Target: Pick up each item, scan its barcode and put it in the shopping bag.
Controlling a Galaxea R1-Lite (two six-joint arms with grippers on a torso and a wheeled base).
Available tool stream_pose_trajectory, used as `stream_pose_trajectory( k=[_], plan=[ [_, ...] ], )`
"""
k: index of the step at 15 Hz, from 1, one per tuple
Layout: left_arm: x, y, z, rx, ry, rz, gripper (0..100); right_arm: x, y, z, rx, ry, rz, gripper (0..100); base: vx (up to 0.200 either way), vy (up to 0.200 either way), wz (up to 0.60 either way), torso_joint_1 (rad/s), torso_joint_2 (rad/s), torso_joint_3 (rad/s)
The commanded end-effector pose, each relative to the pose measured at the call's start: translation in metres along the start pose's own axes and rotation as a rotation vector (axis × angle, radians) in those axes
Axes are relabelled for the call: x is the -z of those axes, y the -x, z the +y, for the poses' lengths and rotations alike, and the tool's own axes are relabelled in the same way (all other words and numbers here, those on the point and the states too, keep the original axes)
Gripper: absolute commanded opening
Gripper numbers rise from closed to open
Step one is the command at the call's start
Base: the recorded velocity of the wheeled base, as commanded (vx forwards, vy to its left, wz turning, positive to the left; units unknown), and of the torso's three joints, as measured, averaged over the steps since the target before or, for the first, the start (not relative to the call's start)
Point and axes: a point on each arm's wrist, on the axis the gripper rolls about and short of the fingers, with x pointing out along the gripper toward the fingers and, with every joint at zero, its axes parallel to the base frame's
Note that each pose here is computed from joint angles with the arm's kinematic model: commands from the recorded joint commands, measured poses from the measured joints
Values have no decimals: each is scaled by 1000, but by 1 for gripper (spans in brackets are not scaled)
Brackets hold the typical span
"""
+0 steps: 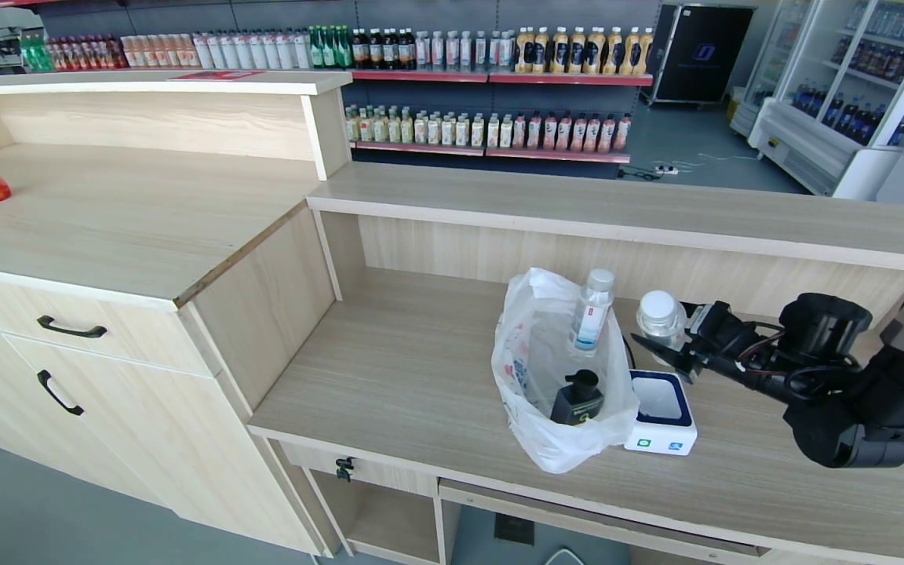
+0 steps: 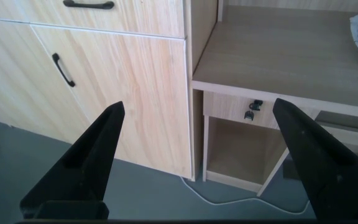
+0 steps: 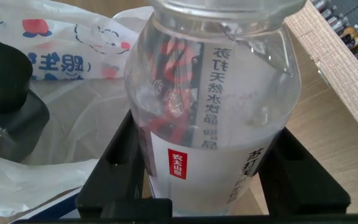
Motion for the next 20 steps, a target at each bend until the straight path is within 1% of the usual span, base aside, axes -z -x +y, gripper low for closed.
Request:
stream_pose_trajectory(
  k=[1,9,10,11,12,14,15,16,17,18,20],
  plan=[
    [0,0,0,-1,0,0,100,-2,2,-3,7,6,-2,0,0,0,0,0,0,0],
    [0,0,0,-1,0,0,100,-3,5,-4,4,-1,7,0,0,0,0,0,0,0],
    [0,0,0,-1,0,0,100,-8,5,-9,9,-5,9,0,0,0,0,0,0,0],
    [0,0,0,-1,0,0,100,-17,5,-19,30,-24,31,0,0,0,0,0,0,0],
    [0,0,0,-1,0,0,100,-33,10,-32,70,-118,89,0,0,0,0,0,0,0],
    [0,0,0,-1,0,0,100,-71,25,-57,213,-343,169,0,0,0,0,0,0,0],
    [0,0,0,-1,0,0,100,-86,29,-68,296,-421,185,0,0,0,0,0,0,0],
    [0,0,0,-1,0,0,100,-93,33,-75,376,-465,206,0,0,0,0,0,0,0],
    [0,0,0,-1,0,0,100,-94,34,-77,438,-491,228,0,0,0,0,0,0,0],
    [0,0,0,-1,0,0,100,-94,35,-74,491,-527,263,0,0,0,0,0,0,0],
    [0,0,0,-1,0,0,100,-99,31,-61,541,-593,304,0,0,0,0,0,0,0]
  ],
)
